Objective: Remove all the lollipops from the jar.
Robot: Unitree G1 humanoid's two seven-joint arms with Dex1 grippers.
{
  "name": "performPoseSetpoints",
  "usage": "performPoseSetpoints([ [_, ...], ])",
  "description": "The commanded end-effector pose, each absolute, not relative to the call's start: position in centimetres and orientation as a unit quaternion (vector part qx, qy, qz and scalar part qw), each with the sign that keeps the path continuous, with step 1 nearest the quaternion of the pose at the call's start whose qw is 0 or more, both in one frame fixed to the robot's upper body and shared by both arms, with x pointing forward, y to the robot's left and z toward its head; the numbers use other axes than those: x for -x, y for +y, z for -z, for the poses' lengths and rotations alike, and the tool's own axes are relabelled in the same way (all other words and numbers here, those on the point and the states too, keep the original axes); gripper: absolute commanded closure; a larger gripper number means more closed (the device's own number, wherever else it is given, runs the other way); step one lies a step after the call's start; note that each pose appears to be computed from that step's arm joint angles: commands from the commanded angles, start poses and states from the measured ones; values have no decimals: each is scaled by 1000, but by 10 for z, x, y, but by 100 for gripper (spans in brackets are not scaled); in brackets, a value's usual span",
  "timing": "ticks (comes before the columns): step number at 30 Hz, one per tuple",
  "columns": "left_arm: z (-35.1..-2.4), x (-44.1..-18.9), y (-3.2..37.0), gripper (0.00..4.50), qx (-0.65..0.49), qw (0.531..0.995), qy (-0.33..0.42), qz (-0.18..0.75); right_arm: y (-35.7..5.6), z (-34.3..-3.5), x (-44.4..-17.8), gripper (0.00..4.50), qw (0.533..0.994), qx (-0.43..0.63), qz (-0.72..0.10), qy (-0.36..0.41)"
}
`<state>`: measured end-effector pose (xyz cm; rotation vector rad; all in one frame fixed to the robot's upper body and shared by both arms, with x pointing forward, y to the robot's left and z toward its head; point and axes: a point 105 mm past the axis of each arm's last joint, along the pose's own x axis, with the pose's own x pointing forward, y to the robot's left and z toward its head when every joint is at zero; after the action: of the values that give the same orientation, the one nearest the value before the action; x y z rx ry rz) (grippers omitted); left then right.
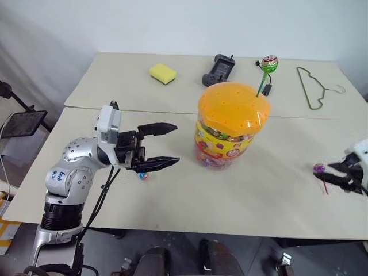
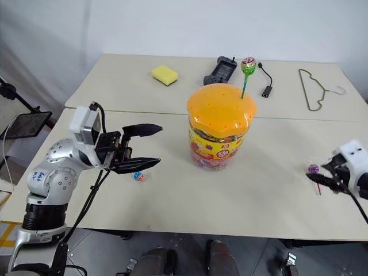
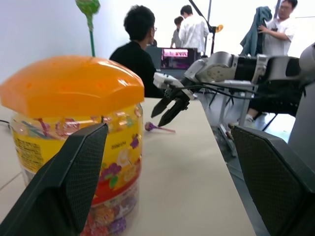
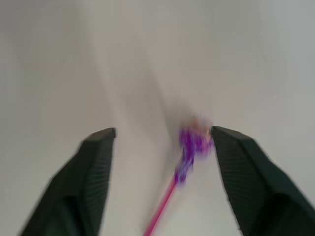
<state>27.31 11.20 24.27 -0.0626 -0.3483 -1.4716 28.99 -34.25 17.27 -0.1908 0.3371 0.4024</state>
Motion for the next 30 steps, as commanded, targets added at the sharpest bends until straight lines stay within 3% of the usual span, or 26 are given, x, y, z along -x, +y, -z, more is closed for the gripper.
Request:
performPoseSetpoints([
  [1,-278,-289,134,25,145,755,-232,596,-270,-264,-280,106,927,42,-356,-113],
  [5,-281,-293,153,25,227,749,-230,579,-228,-278,-275,106,900,29,-399,-176],
  [9,-277,-288,149,25,224,738,-210,600,-206,-292,-279,106,887,9,-416,-202],
  [14,-263,-282,138,25,199,735,-178,624,-188,-297,-293,106,885,4,-435,-167],
  [23,-266,-284,134,25,204,733,-198,618,-178,-300,-302,106,887,11,-438,-146],
  [26,-266,-284,132,25,201,733,-201,618,-180,-300,-306,170,890,-2,-434,-142],
  [30,-267,-285,132,25,199,733,-207,617,-182,-305,-307,305,888,-1,-432,-157],
])
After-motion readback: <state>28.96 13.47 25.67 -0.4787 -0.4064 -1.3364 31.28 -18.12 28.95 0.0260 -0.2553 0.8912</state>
